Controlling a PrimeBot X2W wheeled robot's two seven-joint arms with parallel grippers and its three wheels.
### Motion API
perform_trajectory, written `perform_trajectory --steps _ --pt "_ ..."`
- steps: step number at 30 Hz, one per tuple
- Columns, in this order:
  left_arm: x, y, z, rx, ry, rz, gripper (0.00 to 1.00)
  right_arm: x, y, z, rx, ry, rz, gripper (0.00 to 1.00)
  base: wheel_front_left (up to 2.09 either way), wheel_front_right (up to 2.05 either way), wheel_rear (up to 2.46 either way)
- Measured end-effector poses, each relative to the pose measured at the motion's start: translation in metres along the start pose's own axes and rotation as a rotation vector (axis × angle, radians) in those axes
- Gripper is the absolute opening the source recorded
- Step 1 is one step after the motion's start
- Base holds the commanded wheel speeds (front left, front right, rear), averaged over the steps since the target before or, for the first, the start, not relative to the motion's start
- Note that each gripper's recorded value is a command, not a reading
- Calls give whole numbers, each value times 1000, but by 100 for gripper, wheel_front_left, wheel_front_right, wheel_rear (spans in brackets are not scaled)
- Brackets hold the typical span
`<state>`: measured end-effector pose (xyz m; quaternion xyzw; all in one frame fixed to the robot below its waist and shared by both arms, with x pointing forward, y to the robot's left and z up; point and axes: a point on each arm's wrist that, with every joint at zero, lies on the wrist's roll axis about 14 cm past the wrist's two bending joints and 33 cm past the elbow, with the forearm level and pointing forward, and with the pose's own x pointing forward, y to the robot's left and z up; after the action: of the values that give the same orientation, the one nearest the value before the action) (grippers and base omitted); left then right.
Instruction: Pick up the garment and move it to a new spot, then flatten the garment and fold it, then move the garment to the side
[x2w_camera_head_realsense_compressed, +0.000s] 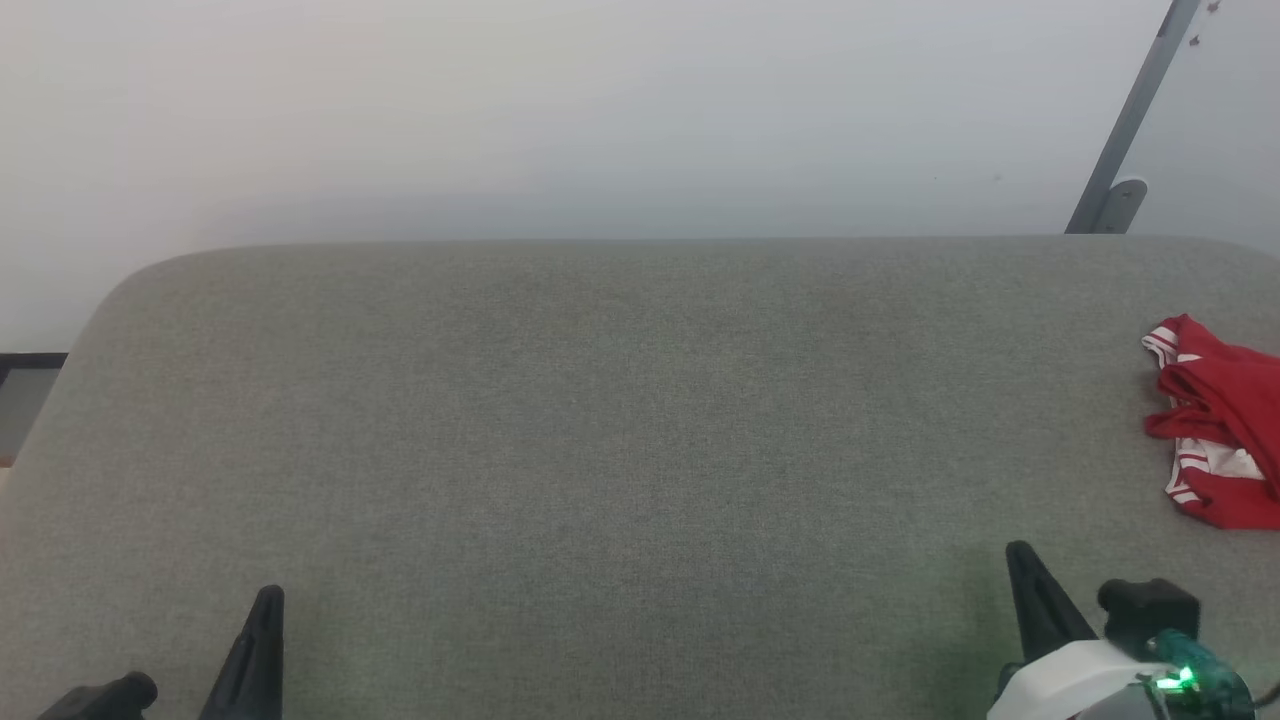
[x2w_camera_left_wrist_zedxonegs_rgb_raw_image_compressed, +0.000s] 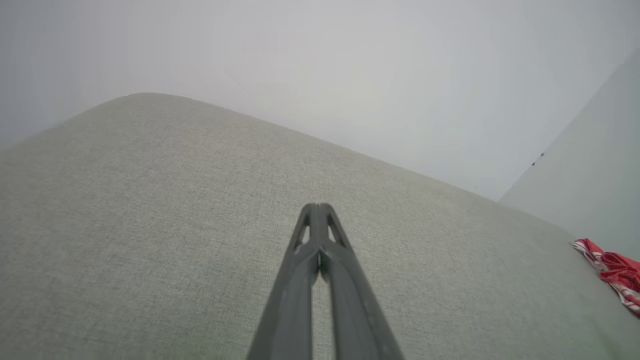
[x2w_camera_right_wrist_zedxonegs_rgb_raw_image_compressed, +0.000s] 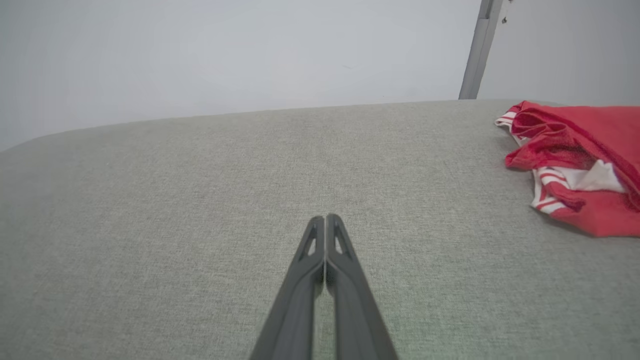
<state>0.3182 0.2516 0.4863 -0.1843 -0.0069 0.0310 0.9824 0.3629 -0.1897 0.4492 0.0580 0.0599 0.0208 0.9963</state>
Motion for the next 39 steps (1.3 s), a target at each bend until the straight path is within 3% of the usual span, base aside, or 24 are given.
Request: perform_trajectory --steps 19,39 --pt "12 -1 -6 -284 22 56 0 3 -8 8 354 -12 -64 0 0 0 0" --pt "27 -11 -8 -529 31 66 0 8 -9 19 656 -35 -76 0 0 0 0"
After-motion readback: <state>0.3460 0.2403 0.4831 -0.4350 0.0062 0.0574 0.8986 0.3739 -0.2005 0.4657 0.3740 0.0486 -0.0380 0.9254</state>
